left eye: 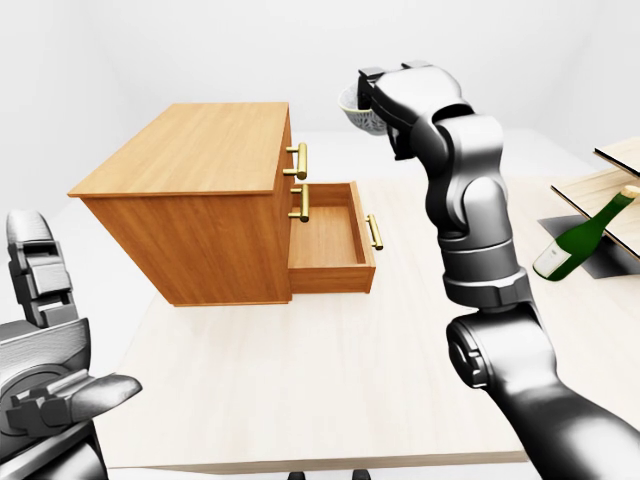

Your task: Put the bowl on top of the cabinet.

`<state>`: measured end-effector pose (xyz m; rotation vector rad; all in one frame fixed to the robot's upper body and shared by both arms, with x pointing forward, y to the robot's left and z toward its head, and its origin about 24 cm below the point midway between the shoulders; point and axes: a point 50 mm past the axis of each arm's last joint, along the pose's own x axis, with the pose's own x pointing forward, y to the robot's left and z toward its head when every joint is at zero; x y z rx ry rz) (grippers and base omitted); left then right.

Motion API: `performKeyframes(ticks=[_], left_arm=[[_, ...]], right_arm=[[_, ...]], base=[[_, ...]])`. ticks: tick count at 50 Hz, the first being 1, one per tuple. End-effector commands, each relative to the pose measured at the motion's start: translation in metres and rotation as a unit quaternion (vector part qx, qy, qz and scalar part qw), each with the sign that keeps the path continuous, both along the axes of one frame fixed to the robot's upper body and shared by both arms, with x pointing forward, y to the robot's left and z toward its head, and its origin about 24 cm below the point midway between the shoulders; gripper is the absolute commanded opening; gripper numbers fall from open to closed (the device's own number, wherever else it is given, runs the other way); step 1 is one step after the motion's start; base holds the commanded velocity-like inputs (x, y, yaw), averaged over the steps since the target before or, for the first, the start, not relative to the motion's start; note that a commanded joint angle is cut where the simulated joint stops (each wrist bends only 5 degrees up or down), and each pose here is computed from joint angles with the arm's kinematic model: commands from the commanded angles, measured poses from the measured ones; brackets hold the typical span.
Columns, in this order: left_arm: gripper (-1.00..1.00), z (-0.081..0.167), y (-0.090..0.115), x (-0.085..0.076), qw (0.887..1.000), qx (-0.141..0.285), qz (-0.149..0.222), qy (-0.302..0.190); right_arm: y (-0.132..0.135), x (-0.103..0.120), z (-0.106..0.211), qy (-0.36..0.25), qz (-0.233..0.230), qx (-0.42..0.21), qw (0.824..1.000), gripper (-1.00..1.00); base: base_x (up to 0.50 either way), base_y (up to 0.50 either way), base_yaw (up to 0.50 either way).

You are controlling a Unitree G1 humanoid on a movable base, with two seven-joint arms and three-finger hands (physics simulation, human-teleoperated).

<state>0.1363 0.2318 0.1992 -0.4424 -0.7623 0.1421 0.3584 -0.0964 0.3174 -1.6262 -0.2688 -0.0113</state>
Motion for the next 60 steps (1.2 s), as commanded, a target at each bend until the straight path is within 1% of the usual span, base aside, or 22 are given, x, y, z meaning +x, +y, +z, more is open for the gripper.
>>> performKeyframes(ticks=[1,10,18,27,28,32,33,36,37,40,44,53,60], left_arm=[[1.0,0.001,0.0,-0.001,1.0,-0.002,0.001,-0.003],[1.0,0.002,0.0,-0.002,1.0,-0.002,0.001,-0.004],[1.0,0.003,0.0,-0.003,1.0,-0.002,0.001,-0.007],[1.0,0.002,0.0,-0.001,1.0,-0.001,-0.001,-0.005],[1.0,0.002,0.0,-0.001,1.0,-0.001,0.0,-0.004],[1.0,0.002,0.0,0.0,1.0,-0.002,-0.001,-0.004],[1.0,0.002,0.0,-0.001,1.0,-0.001,-0.001,-0.005],[1.0,0.002,-0.001,-0.001,1.0,0.0,-0.002,-0.004],[1.0,0.002,-0.001,-0.001,1.0,0.0,-0.002,-0.004],[1.0,0.003,-0.001,-0.002,1.0,-0.001,-0.001,-0.007],[1.0,0.001,0.0,0.0,1.0,-0.001,-0.002,-0.003],[1.0,0.0,0.001,0.001,1.0,-0.001,-0.002,-0.001],[1.0,0.0,0.0,0.001,1.0,0.0,-0.003,-0.001]], right_arm=[[0.026,0.025,0.019,0.054,0.006,-0.03,0.998,-1.0],[0.036,0.033,0.027,0.087,0.01,-0.036,0.995,-1.0],[0.046,0.041,0.033,0.134,0.013,-0.04,0.99,-1.0],[0.052,0.041,0.046,0.15,0.01,-0.058,0.987,-1.0],[0.055,0.04,0.049,0.148,0.018,-0.072,0.986,-1.0],[0.062,0.037,0.053,0.146,0.033,-0.083,0.985,-1.0],[0.067,0.035,0.054,0.145,0.046,-0.083,0.985,-1.0],[0.073,0.033,0.055,0.144,0.053,-0.096,0.983,-1.0],[0.079,0.031,0.056,0.144,0.073,-0.098,0.982,-1.0],[0.083,0.029,0.057,0.142,0.075,-0.111,0.981,-1.0],[0.091,0.026,0.058,0.141,0.089,-0.128,0.978,-1.0],[0.111,0.017,0.063,0.132,0.118,-0.131,0.975,-1.0],[0.121,0.012,0.065,0.127,0.131,-0.134,0.974,-1.0]], base=[[0.0,0.0,0.0],[0.0,0.0,0.0],[0.0,0.0,0.0],[0.0,0.0,0.0],[0.0,0.0,0.0],[0.0,0.0,0.0],[0.0,0.0,0.0],[0.0,0.0,0.0],[0.0,0.0,0.0],[0.0,0.0,0.0],[0.0,0.0,0.0],[0.0,0.0,0.0],[0.0,0.0,0.0]])
